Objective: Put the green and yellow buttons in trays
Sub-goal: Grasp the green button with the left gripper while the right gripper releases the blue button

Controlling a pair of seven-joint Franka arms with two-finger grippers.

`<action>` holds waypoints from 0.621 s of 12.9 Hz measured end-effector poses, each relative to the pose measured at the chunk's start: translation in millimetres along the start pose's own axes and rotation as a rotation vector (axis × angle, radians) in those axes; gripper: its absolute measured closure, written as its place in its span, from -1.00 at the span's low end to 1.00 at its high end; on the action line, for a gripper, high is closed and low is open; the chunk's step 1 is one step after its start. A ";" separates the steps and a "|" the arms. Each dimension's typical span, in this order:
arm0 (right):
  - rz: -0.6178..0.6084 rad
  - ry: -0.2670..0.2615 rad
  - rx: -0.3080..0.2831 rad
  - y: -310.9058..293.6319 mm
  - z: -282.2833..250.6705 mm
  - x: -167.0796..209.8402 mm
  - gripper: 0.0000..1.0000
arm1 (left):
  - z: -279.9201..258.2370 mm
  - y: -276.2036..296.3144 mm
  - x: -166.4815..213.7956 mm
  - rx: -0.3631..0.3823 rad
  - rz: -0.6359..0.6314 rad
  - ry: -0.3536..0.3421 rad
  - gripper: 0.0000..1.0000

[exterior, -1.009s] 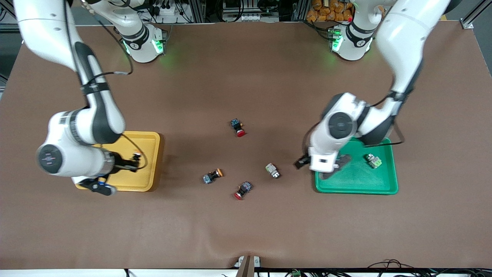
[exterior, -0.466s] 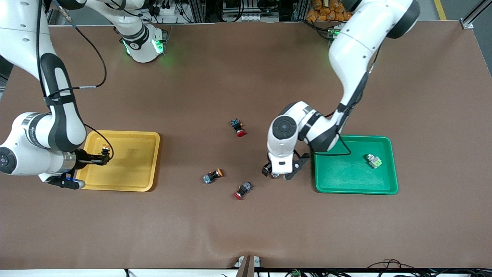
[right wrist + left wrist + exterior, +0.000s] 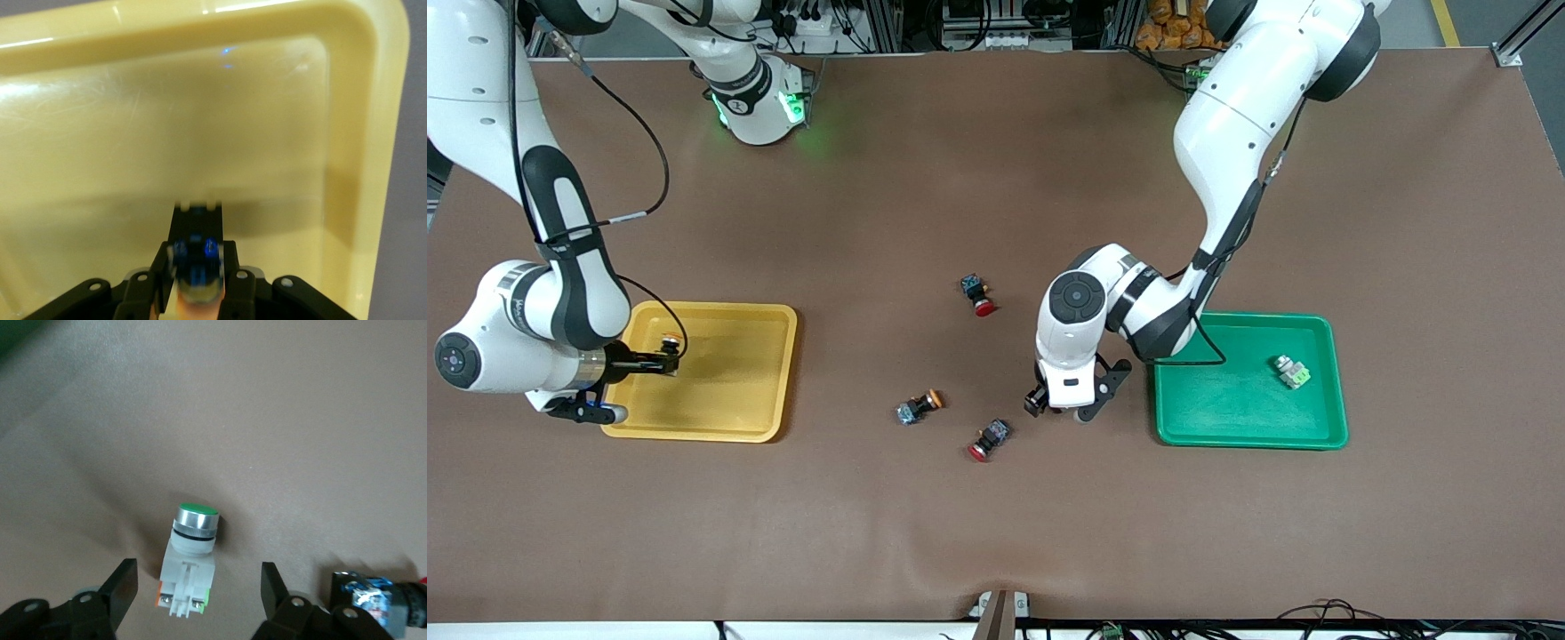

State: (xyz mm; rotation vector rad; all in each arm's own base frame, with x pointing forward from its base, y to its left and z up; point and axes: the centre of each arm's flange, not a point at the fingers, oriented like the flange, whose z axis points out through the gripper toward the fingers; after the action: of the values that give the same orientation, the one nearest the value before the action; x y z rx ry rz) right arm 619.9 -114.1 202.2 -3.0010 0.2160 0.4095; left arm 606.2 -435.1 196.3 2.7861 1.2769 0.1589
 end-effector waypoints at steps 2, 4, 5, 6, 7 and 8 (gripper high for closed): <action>-0.002 0.000 0.001 -1.4 0.2 0.3 -0.15 | 8.2 -2.1 -3.6 0.008 0.005 -0.004 -0.27; -0.006 0.006 0.003 -4.2 -3.1 1.6 -0.59 | 8.5 -1.2 -8.1 0.005 0.011 -0.005 0.23; -0.013 0.009 0.004 -8.1 -7.9 2.9 -0.81 | 5.1 1.2 -7.4 -0.003 0.010 -0.004 0.33; -0.023 0.006 0.007 -14.7 -16.7 4.2 -0.99 | -2.5 5.1 -2.7 -0.017 0.004 0.000 0.33; -0.037 0.002 0.010 -24.6 -29.3 5.1 -1.00 | -13.6 8.8 6.2 -0.032 -0.006 0.006 0.33; -0.041 -0.004 0.018 -38.4 -44.6 5.2 -1.00 | -28.5 10.9 20.9 -0.039 -0.020 0.016 0.33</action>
State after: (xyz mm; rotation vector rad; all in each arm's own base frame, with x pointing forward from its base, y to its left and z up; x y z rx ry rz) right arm 642.3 -82.4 246.7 -2.9809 0.1571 0.4066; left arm 624.4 -425.7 227.1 2.7437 1.2903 0.2031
